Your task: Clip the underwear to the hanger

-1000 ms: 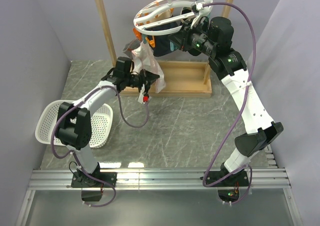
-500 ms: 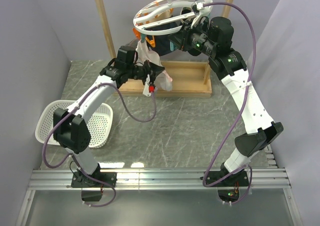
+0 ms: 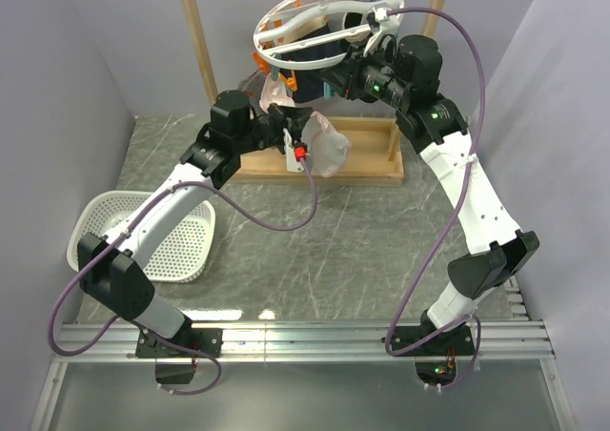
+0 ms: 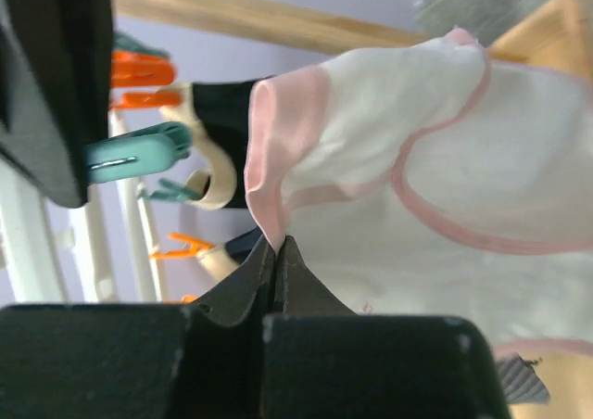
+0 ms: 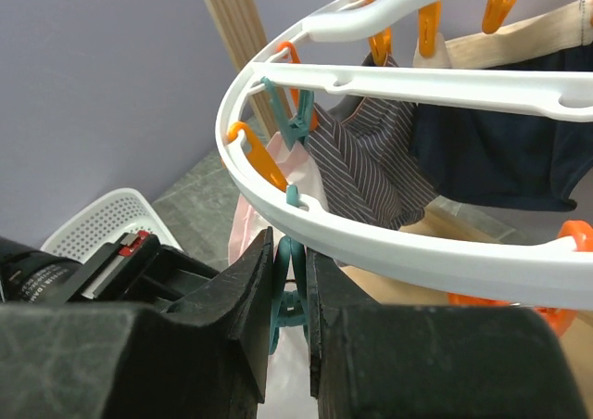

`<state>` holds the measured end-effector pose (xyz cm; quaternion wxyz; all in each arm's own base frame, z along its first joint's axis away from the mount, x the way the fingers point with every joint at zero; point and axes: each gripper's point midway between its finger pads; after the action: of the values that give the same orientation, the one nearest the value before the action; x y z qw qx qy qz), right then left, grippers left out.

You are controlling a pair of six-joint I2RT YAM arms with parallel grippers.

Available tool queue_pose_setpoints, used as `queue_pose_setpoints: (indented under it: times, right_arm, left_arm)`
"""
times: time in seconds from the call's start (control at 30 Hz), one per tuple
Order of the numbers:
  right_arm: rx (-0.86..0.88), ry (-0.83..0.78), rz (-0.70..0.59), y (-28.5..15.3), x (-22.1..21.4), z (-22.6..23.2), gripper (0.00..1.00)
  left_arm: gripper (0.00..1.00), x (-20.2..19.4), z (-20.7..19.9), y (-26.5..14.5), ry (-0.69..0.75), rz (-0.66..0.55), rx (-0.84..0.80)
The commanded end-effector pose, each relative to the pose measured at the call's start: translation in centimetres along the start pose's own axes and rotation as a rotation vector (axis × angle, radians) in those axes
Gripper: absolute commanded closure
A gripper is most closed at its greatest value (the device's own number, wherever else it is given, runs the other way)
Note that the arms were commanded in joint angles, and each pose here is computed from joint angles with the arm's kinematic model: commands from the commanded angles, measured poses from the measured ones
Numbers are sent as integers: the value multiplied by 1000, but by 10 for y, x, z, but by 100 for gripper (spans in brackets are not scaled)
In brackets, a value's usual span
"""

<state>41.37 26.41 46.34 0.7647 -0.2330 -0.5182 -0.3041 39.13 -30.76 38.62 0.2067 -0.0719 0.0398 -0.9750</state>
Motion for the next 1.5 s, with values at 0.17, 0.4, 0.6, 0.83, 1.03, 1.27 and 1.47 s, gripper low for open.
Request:
queue_pose_setpoints:
  times: [0.17, 0.4, 0.6, 0.83, 1.03, 1.27, 1.47]
  right_arm:
    - [48, 35, 15, -7, -1, 10, 100]
    - [35, 29, 26, -7, -8, 4, 100]
    - [46, 32, 27, -7, -10, 6, 100]
    - [49, 30, 19, -6, -6, 8, 100]
    - [55, 29, 21, -7, -5, 9, 100]
    - [56, 47, 26, -9, -8, 11, 100]
    - [44, 83, 31, -5, -12, 7, 100]
  left_arm:
    - [100, -16, 31, -6, 26, 165, 155]
    - [100, -17, 40, -4, 24, 163, 191]
    - [100, -23, 44, 4, -38, 169, 182]
    - [100, -24, 30, 11, -153, 150, 65]
    - [100, -24, 17, 11, -234, 127, -35]
    - [100, -30, 19, 12, -354, 161, -67]
    - [100, -36, 26, 18, -460, 184, -50]
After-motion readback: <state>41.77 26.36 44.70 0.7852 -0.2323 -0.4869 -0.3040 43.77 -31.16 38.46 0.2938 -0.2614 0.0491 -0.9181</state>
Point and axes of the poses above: each gripper's point midway between its finger pads, its own y axis out along the fingers, its own z axis along the line the jaws close on, x = y × z, and after that the axes turned 8 degrees about y, right-handed
